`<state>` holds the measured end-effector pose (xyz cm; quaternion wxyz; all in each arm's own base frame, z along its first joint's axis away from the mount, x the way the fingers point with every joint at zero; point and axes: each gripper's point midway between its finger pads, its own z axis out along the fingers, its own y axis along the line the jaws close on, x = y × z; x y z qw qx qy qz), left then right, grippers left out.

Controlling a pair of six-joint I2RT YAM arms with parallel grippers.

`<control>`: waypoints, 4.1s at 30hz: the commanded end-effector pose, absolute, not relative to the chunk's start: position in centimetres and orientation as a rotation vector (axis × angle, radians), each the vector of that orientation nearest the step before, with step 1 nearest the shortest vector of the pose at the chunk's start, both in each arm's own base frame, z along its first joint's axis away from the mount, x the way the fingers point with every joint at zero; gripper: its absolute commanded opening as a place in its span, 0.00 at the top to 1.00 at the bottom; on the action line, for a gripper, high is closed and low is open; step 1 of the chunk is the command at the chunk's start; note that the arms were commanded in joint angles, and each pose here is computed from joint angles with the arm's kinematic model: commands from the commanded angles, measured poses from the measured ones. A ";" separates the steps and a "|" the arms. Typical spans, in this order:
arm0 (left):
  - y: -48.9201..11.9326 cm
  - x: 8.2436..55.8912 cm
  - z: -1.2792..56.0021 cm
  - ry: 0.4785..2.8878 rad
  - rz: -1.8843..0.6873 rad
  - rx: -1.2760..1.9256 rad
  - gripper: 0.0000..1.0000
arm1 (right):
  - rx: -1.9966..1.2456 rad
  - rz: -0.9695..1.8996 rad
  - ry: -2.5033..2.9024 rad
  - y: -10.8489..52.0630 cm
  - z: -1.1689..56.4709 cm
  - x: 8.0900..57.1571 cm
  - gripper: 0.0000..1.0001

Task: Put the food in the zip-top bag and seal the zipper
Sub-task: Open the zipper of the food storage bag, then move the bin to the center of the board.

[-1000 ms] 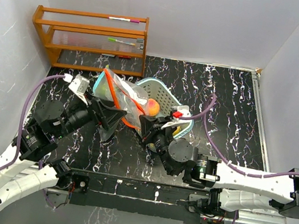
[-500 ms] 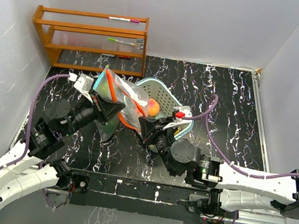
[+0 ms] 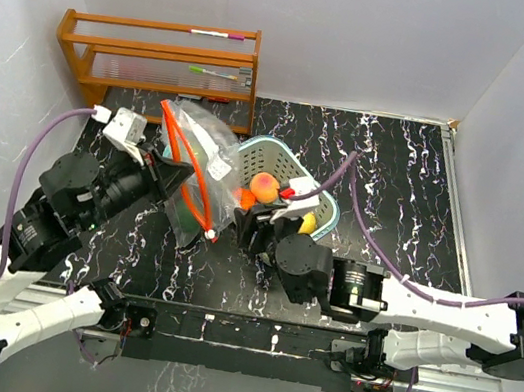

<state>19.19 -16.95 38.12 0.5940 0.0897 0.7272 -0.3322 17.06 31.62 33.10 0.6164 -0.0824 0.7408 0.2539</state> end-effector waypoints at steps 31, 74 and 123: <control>-17.9 20.0 32.5 1.963 -0.652 0.303 1.00 | -0.229 0.587 1.565 38.4 38.7 18.4 0.47; -11.4 15.2 33.1 2.029 -0.475 0.362 1.00 | -0.543 0.803 1.863 36.8 28.1 18.6 0.56; -13.5 18.2 33.0 1.954 -0.480 0.337 1.00 | 0.131 0.201 2.396 16.1 18.4 22.5 0.31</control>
